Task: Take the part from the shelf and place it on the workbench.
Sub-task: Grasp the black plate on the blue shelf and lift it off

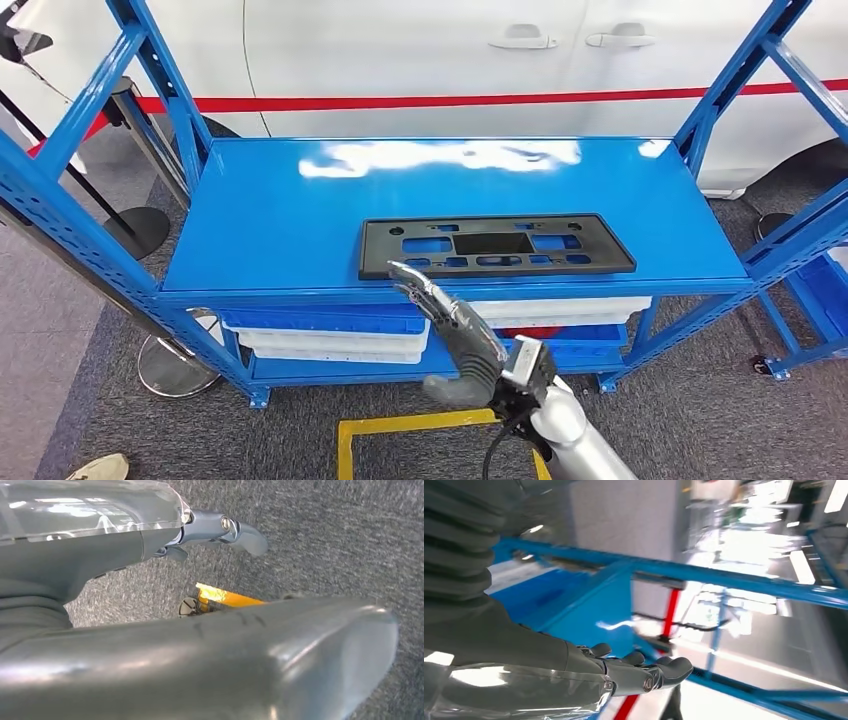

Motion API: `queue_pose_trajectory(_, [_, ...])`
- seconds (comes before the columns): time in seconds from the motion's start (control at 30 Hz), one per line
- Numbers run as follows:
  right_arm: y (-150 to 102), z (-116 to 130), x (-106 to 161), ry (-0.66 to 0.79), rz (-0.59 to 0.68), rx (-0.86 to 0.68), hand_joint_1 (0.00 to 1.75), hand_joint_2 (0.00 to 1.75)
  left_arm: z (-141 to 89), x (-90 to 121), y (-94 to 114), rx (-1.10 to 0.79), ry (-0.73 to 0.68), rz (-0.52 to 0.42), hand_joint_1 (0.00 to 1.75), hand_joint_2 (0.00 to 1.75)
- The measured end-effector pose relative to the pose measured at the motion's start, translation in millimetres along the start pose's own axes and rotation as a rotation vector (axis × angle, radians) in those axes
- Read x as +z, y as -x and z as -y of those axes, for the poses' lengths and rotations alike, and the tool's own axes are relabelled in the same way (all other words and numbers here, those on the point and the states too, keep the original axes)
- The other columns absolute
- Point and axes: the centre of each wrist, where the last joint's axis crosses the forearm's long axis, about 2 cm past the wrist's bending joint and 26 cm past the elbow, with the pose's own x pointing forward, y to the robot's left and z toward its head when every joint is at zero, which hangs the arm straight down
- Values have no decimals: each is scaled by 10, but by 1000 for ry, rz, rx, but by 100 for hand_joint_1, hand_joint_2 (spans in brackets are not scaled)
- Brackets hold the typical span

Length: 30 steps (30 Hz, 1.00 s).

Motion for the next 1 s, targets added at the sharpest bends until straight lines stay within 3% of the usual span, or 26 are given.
queue_pose_trajectory(0.13, [166,-72,-69,8,-49,374,0,175,40,15,26,-12,11,0,0,0])
queue_pose_trajectory(0.57, [343,-399,-616,-62,-14,1080,0,175,61,28,51,-59,33,2,0,0])
queue_pose_trajectory(0.8, [501,-451,-737,-139,-68,1221,0,175,62,20,33,-77,41,9,0,0])
queue_pose_trajectory(1.0, [653,-384,-755,-175,-198,1355,0,175,60,15,20,-99,41,-1,0,0])
